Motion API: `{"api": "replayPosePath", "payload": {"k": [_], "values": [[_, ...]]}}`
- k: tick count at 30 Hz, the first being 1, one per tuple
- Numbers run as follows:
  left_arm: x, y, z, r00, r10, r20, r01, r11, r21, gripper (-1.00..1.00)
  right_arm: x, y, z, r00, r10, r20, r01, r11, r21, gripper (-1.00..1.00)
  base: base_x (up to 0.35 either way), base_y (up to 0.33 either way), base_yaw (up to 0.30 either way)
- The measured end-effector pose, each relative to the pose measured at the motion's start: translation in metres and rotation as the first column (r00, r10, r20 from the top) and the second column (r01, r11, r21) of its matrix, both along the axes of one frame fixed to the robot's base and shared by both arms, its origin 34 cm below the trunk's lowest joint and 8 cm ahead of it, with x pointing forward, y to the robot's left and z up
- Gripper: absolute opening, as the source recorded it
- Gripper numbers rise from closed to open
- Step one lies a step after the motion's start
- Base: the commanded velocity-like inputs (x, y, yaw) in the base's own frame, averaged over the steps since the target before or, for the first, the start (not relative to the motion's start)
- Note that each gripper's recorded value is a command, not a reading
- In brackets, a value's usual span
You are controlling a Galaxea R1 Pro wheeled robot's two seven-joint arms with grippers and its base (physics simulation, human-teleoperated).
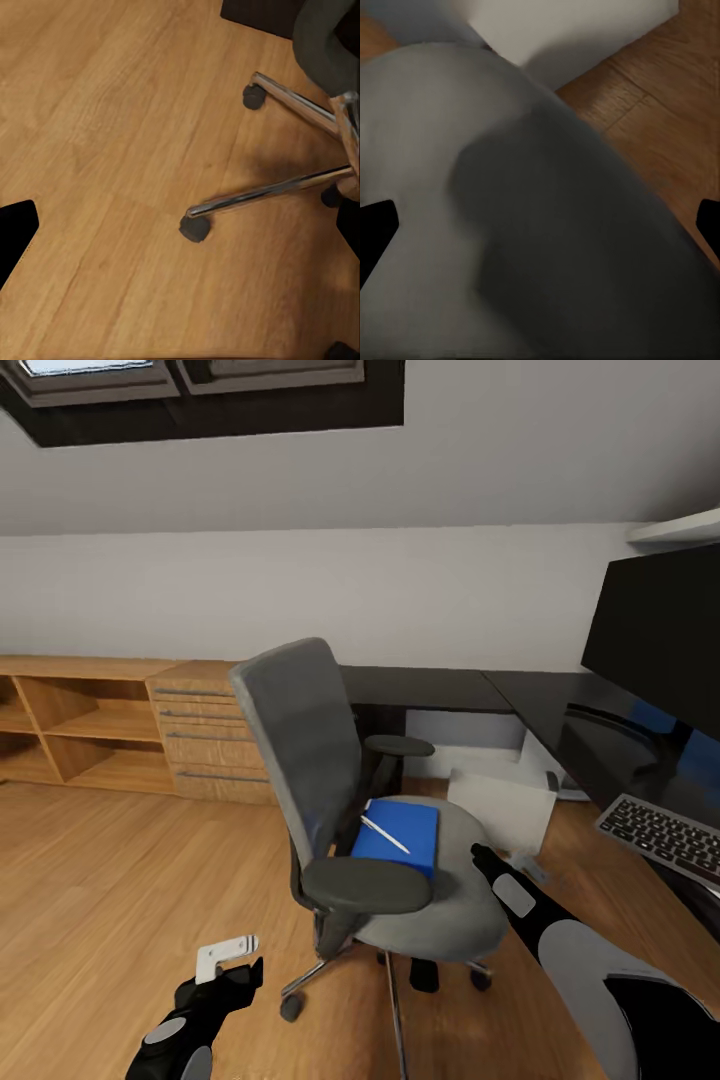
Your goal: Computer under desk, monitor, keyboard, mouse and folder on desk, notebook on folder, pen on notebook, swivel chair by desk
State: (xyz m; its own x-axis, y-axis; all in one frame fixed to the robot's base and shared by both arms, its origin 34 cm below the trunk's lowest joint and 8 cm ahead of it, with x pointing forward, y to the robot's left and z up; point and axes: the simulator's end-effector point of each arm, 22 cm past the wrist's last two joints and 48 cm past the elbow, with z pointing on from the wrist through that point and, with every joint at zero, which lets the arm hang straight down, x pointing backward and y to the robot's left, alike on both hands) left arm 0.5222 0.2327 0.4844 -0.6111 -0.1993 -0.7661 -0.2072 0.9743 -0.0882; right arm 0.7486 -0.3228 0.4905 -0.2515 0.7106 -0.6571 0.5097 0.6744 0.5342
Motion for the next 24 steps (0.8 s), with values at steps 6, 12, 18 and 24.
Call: {"api": "replayPosePath", "payload": {"k": [6,12,18,24], "values": [[0.0002,-0.0005,0.0022,1.000,-0.001,0.005,0.001,1.000,-0.001,1.00,0.0000,-0.0008,0.0034,1.000,0.000,0.004,0.000,1.000,-0.003,1.00,-0.015,0.014,0.226],[0.0003,-0.0011,0.0034,1.000,-0.001,0.008,0.001,1.000,-0.001,1.00,0.0002,-0.0014,0.0060,1.000,-0.001,0.008,0.001,1.000,-0.005,1.00,-0.001,0.001,0.244],[0.0002,-0.0011,0.0035,1.000,-0.002,0.008,0.002,1.000,-0.001,1.00,0.0001,-0.0019,0.0064,1.000,-0.002,0.008,0.002,1.000,-0.008,1.00,0.000,0.000,0.264],[0.0001,-0.0014,0.0033,1.000,-0.003,0.007,0.003,1.000,-0.001,1.00,-0.0001,-0.0033,0.0063,1.000,-0.003,0.007,0.003,1.000,-0.010,1.00,0.000,0.000,0.275]]}}
